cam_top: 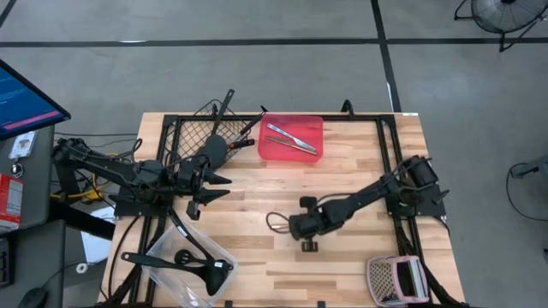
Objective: Pick & Place Kitchen Items
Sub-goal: Put the gold table knife into the red bin
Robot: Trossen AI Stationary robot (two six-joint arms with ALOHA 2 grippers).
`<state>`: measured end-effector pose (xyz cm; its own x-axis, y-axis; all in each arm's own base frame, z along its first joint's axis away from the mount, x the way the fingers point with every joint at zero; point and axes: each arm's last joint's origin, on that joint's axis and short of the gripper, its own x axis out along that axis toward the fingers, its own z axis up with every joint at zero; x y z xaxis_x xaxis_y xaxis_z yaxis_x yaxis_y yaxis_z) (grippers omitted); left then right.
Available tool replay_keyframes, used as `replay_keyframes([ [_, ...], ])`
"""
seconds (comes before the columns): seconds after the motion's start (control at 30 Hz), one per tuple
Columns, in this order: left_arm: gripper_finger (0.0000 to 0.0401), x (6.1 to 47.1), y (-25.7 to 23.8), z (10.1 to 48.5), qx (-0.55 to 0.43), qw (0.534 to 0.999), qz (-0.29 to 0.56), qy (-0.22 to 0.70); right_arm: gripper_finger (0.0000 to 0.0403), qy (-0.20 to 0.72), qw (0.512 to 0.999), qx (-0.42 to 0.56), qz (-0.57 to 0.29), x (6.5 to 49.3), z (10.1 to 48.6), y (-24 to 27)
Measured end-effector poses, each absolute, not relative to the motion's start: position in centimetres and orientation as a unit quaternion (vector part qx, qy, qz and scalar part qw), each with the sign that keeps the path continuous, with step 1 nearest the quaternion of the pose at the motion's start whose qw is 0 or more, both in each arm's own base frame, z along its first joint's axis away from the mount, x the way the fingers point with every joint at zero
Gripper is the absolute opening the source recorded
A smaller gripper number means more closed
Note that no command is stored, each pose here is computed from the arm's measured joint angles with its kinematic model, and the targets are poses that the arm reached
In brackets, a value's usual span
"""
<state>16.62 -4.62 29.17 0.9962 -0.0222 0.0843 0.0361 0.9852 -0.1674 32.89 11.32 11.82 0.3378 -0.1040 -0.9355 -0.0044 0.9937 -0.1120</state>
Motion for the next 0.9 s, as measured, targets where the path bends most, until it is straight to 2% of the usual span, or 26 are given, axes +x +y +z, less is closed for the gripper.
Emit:
replay_keyframes([
  [0.4,0.0127,17.8,-5.0,28.2,-0.085,0.996,-0.013,-0.011,0.0,0.559,0.828,-0.02,-0.03,33.7,13.5,8.0],
  [0.6,0.0127,20.3,-5.8,25.3,-0.06,0.996,-0.007,0.065,0.0,0.552,0.834,-0.013,-0.015,34.1,13.7,7.7],
  [0.9,0.0127,23.9,-7.1,18.9,-0.016,0.979,0.003,0.201,0.0,0.554,0.833,0.001,0.001,34.2,13.7,7.5],
])
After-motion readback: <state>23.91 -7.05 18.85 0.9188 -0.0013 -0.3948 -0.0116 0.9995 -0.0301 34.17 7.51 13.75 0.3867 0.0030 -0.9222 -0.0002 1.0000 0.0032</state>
